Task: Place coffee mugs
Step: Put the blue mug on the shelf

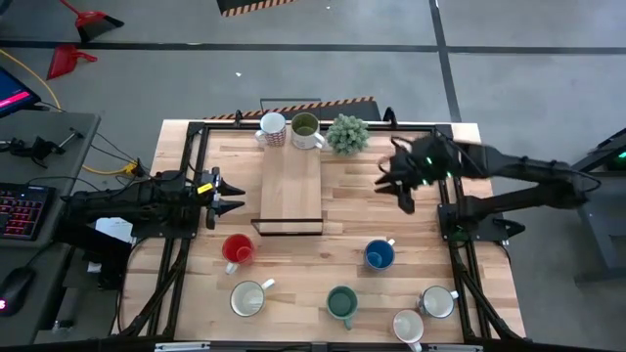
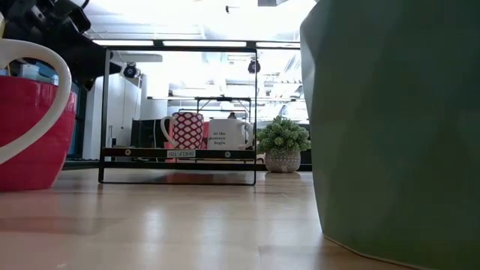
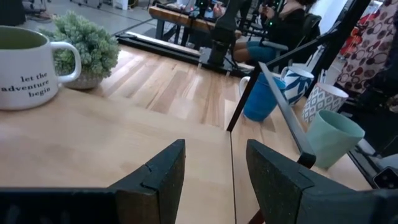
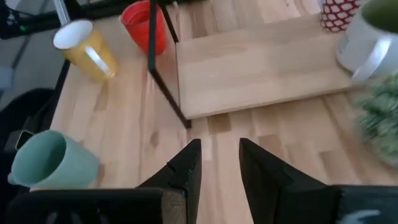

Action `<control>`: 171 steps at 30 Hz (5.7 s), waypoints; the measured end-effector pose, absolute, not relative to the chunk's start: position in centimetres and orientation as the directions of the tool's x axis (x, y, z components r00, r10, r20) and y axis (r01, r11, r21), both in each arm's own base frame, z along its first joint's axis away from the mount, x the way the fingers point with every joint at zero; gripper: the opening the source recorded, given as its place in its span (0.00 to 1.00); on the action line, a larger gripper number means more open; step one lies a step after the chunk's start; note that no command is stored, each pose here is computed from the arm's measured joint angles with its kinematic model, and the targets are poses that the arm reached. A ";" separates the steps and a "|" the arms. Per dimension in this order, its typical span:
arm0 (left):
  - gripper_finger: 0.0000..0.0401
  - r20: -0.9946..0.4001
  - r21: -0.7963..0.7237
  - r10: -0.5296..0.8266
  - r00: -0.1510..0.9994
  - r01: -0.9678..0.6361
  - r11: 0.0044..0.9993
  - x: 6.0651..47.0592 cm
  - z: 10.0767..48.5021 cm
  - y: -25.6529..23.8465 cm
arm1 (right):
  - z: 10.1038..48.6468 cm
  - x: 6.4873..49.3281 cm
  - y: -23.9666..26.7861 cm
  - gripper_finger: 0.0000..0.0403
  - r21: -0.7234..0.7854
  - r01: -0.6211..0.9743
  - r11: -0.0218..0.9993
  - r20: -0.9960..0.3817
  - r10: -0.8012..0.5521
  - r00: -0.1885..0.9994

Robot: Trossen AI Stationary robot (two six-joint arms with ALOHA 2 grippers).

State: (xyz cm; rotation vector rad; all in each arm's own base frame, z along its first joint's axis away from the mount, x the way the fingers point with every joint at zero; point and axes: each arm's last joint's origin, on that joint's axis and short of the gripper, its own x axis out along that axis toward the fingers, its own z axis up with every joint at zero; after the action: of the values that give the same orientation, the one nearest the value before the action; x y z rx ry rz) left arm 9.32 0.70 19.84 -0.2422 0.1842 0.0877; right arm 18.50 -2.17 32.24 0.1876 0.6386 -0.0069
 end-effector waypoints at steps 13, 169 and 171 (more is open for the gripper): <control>0.40 -0.130 -0.232 0.065 0.989 -0.094 0.968 9.4 20.4 0.7 | 23.6 17.3 2.6 0.22 0.308 0.032 0.951 -0.623 0.177 0.762; 0.40 -0.170 -0.205 0.065 0.983 -0.100 0.974 9.4 20.0 0.7 | 25.7 42.8 -19.6 0.14 -0.052 0.150 0.987 -0.849 -0.123 0.513; 0.40 -0.170 -0.205 0.065 0.983 -0.100 0.974 9.4 20.0 0.7 | 25.7 42.7 -19.7 0.15 -0.050 0.152 0.987 -0.852 -0.122 0.509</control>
State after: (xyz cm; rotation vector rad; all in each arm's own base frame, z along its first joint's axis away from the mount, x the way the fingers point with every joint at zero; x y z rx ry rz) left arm 9.36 0.71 20.05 -0.2143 0.1631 0.0836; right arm 42.69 -19.68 25.72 0.0322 1.0235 -0.1646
